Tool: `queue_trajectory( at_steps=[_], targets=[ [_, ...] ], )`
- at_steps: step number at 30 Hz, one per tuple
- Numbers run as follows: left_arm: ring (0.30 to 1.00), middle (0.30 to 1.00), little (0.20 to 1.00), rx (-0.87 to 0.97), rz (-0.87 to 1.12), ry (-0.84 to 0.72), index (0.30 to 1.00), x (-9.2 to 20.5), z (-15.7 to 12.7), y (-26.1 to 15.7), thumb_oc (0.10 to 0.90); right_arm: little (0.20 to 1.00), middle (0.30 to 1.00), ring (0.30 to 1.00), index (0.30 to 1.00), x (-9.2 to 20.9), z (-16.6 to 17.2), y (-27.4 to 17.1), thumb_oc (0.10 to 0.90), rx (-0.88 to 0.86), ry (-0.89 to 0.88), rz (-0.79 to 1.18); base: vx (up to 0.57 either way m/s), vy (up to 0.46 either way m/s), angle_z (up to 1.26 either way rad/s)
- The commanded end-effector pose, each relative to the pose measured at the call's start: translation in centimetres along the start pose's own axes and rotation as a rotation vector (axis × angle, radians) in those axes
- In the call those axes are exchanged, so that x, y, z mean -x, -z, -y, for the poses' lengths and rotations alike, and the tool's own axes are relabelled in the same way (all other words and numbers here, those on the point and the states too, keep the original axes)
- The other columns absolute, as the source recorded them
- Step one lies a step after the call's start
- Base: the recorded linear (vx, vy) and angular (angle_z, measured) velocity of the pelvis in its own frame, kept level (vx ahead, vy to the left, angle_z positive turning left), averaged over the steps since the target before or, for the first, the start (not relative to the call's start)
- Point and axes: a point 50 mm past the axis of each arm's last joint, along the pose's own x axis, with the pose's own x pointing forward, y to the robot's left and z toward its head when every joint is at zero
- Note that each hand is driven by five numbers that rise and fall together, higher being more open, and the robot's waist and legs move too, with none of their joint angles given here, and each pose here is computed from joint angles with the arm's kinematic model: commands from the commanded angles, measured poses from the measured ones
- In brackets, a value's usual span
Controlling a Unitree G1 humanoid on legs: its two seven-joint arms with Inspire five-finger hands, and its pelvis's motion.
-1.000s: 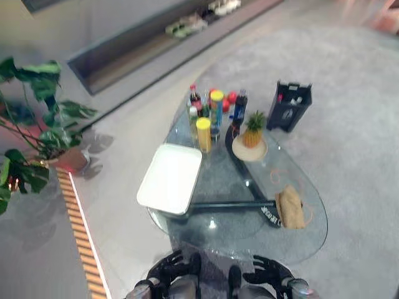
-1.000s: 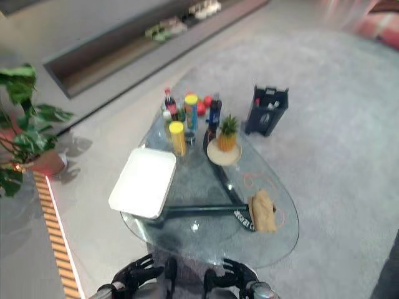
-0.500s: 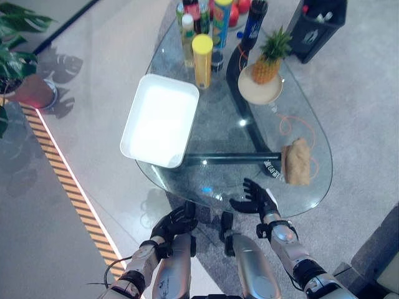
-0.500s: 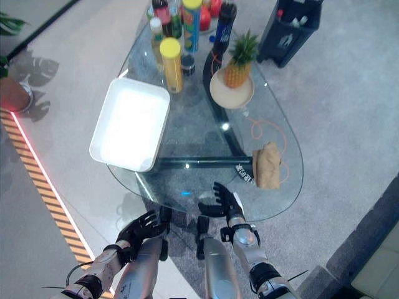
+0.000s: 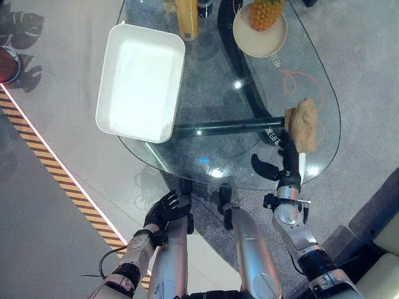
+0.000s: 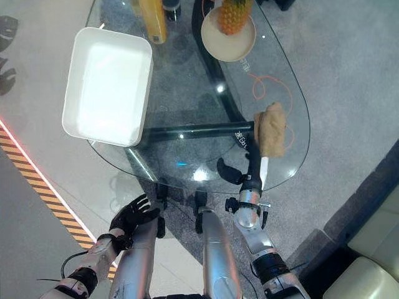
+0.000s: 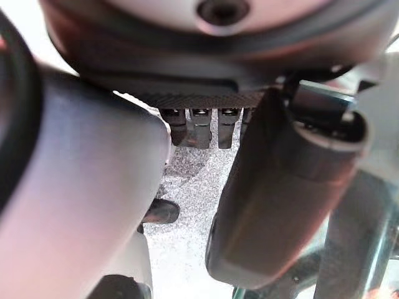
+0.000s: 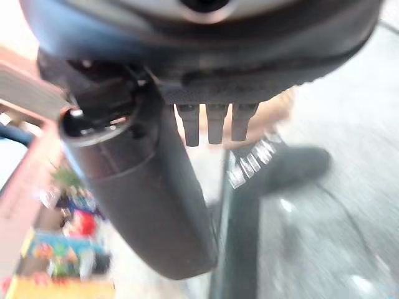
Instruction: Wipe the table with a cloth and put it in the basket.
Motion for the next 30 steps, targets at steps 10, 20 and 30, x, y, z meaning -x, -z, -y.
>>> queue_trajectory(
  at_steps=[10, 20, 30],
  targets=[
    [0.900, 0.900, 0.900, 0.105, 0.000, 0.076, 0.900, 1.2, 3.7, 2.7, 0.800, 0.900, 0.900, 0.900, 0.900, -1.6, 5.1, -7.0, 0.800, -0.013, 0.474, 0.425, 0.01, 0.017, -0.02],
    [0.900, 0.900, 0.900, 0.130, 0.040, 0.114, 0.900, 0.4, 4.9, 1.0, 0.800, 0.900, 0.900, 0.900, 0.900, -4.6, 6.8, -8.9, 0.800, -0.027, 0.674, 0.412, 0.00, 0.010, -0.02],
    [0.900, 0.900, 0.900, 0.135, 0.062, 0.157, 0.900, 0.1, 6.3, 0.0, 0.800, 0.900, 0.900, 0.900, 0.900, -7.0, 7.5, -10.3, 0.800, -0.036, 0.714, 0.381, 0.00, 0.000, 0.00]
  ],
)
